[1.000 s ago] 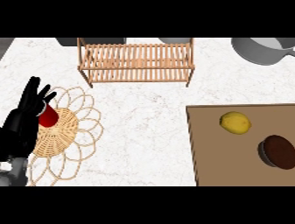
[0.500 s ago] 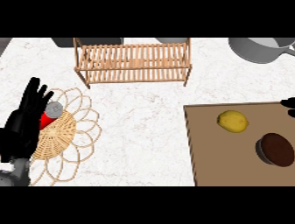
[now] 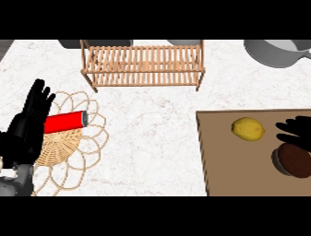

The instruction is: Pick the cupcake from the tray and place it in the tiered shelf

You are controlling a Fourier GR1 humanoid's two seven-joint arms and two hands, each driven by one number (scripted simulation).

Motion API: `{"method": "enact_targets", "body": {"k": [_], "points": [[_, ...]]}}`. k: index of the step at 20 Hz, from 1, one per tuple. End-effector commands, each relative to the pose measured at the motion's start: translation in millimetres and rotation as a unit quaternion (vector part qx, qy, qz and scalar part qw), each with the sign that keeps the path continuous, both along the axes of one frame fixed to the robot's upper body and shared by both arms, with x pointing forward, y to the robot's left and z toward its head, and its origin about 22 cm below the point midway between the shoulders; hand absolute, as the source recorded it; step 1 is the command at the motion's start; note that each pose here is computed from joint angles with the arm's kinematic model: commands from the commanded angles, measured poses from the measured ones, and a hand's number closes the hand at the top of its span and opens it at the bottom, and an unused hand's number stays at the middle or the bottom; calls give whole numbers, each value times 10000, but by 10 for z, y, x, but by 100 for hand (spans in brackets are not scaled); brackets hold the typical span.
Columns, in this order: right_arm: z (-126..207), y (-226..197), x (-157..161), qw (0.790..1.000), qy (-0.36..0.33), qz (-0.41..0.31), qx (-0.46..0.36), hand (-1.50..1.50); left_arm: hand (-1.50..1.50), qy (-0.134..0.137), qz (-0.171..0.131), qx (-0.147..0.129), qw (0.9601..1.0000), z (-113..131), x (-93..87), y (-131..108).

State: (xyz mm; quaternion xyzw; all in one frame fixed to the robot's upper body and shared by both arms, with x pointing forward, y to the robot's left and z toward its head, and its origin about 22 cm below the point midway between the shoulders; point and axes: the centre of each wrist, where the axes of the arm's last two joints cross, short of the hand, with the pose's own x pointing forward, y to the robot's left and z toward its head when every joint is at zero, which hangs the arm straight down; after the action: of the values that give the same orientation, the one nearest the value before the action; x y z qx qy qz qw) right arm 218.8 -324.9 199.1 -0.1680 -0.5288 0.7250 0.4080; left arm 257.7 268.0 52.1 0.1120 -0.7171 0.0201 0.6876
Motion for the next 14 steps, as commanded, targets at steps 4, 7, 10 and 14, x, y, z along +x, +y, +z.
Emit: {"method": "enact_targets", "body": {"k": [4, 7, 10, 14], "points": [[-369, -96, 156, 9968, -315, -206, -707, -150, 0, 20, -55, -3, 10000, 93, 210, -67], [-611, -168, 116, 9988, -161, -119, -450, -150, 0, -39, -9, -18, 10000, 112, -91, -27], [-916, -222, 81, 9991, -83, -157, -394, -150, 0, -10, -80, 11, 10000, 236, -21, 65], [-975, -434, 203, 9989, -10, -133, -454, -150, 0, 49, -121, -40, 9999, -58, -68, -158]]}}
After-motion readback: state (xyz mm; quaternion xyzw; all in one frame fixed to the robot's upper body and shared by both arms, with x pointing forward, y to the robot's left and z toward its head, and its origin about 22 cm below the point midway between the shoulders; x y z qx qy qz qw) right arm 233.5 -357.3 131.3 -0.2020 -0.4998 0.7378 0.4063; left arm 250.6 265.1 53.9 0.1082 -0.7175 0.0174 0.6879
